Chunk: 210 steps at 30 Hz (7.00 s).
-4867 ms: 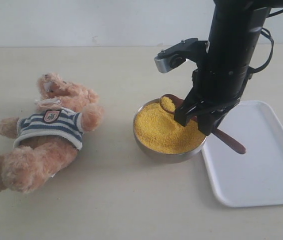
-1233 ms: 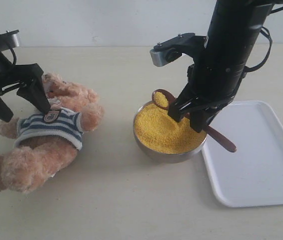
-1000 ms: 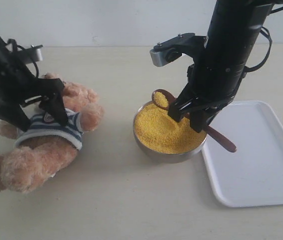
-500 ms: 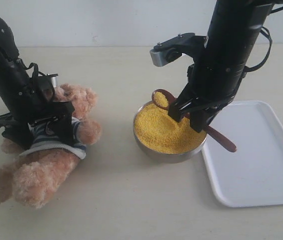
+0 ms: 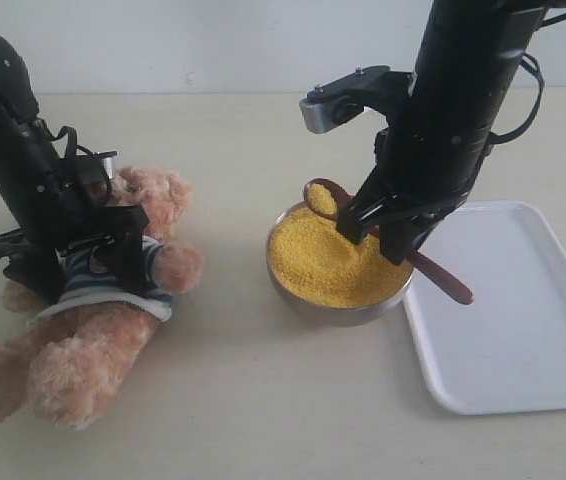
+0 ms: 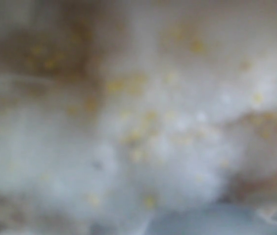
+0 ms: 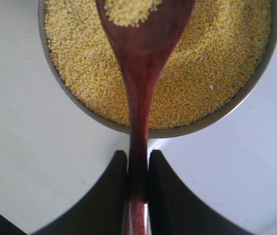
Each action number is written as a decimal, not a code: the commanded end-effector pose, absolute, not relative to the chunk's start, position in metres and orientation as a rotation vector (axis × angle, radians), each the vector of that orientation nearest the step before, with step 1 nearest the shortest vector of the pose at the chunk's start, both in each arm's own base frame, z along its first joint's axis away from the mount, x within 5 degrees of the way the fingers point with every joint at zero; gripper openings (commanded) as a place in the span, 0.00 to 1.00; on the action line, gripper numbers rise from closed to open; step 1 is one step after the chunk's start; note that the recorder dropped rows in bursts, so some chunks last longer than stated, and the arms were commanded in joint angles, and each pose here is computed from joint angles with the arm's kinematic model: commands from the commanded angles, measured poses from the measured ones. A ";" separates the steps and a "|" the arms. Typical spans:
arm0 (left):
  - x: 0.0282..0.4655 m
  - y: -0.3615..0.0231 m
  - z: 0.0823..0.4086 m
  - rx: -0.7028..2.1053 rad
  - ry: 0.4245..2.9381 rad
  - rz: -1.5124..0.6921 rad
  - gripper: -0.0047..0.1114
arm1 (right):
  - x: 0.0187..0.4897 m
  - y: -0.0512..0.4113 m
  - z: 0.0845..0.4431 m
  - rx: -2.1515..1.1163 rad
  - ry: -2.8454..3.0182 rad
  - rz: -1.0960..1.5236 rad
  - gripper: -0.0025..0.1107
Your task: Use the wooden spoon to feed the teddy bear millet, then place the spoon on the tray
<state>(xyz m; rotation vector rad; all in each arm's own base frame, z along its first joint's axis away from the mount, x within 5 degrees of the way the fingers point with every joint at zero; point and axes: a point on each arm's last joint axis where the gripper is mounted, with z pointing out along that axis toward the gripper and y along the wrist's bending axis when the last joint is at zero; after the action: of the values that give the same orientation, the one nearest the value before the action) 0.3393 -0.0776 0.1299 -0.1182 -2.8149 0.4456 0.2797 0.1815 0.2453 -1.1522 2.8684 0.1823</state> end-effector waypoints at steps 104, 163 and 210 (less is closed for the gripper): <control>0.350 -0.088 0.175 -0.357 -3.163 0.613 0.65 | 0.274 0.180 0.281 -1.182 2.631 0.070 0.02; 0.339 -0.085 0.197 -0.468 -3.143 0.598 0.07 | 0.272 0.182 0.283 -1.197 2.616 0.076 0.02; 0.349 -0.084 0.220 -0.399 -3.267 0.583 0.71 | 0.258 0.191 0.294 -1.253 2.543 0.034 0.02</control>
<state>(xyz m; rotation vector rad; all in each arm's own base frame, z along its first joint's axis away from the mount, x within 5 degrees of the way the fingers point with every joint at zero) 0.3459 -0.0818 0.2312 -0.4335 -3.3044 0.5801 0.2595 0.1928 0.2881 -1.2600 2.5636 0.0343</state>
